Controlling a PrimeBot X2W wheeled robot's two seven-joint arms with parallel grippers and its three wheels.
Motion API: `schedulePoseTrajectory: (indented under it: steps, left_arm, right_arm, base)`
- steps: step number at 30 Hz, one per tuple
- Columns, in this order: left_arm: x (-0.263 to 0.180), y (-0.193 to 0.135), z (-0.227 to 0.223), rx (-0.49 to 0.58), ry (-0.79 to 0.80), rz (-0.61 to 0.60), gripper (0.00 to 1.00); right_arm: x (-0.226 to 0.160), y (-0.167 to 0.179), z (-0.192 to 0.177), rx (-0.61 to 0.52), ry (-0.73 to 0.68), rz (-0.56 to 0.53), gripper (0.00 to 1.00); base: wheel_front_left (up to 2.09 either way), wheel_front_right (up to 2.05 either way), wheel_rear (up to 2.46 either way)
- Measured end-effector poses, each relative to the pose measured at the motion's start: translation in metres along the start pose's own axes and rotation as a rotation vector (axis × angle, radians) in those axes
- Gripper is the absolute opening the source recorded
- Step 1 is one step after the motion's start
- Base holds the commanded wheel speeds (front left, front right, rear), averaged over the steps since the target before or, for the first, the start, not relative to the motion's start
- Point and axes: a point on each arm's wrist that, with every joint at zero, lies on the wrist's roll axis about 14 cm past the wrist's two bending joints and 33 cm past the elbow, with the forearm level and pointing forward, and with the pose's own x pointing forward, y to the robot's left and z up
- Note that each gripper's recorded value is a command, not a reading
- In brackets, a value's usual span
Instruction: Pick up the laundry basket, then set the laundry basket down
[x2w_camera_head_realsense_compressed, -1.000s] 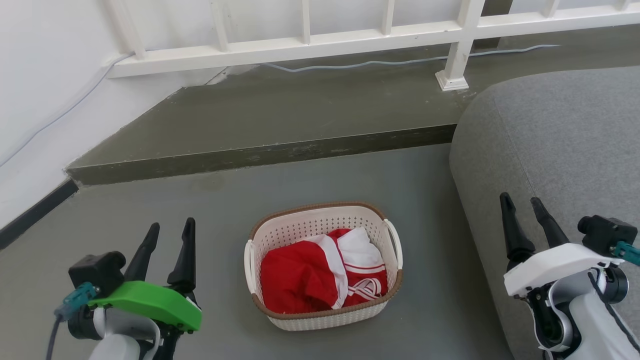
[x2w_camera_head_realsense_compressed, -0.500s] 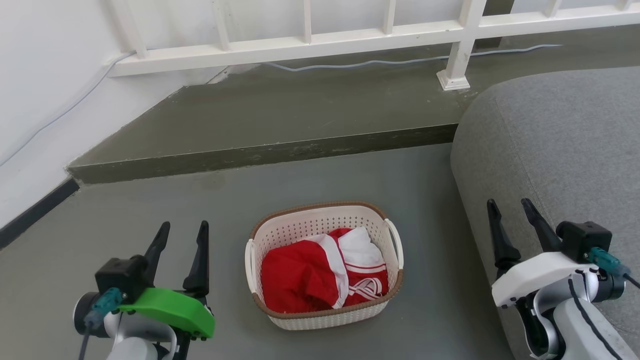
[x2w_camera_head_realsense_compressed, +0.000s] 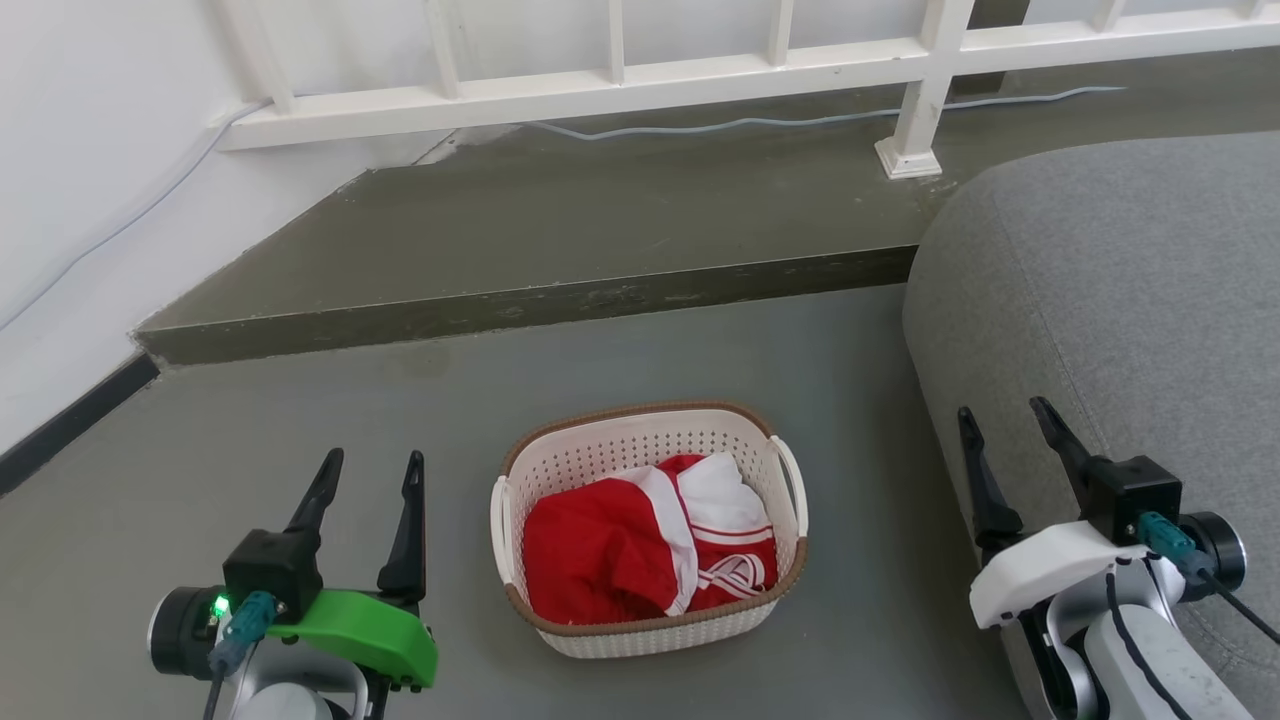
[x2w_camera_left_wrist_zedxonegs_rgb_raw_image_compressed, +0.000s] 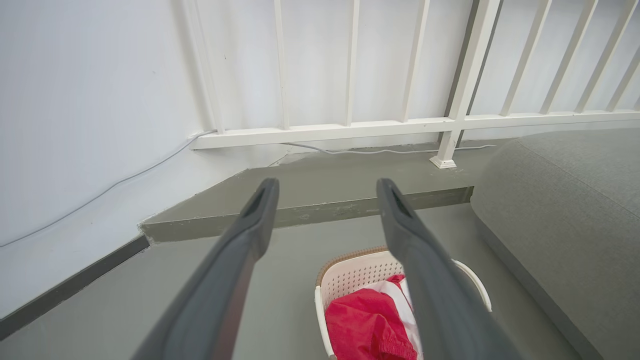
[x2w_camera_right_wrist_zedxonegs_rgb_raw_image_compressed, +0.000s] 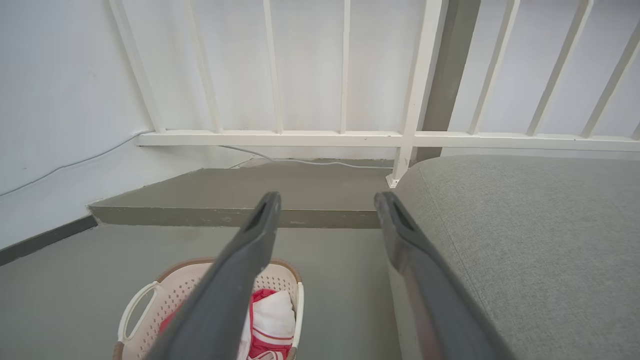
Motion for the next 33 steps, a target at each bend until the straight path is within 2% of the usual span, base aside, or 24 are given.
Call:
schedulePoseTrajectory:
  steps: [33]
  left_arm:
    - [-0.003, 0.006, -0.010, -0.002, 0.026, 0.043, 1.00]
  right_arm:
    - [-0.001, -0.004, -0.007, 0.009, 0.015, -0.032, 1.00]
  base:
    - [0.00, 0.00, 0.00]
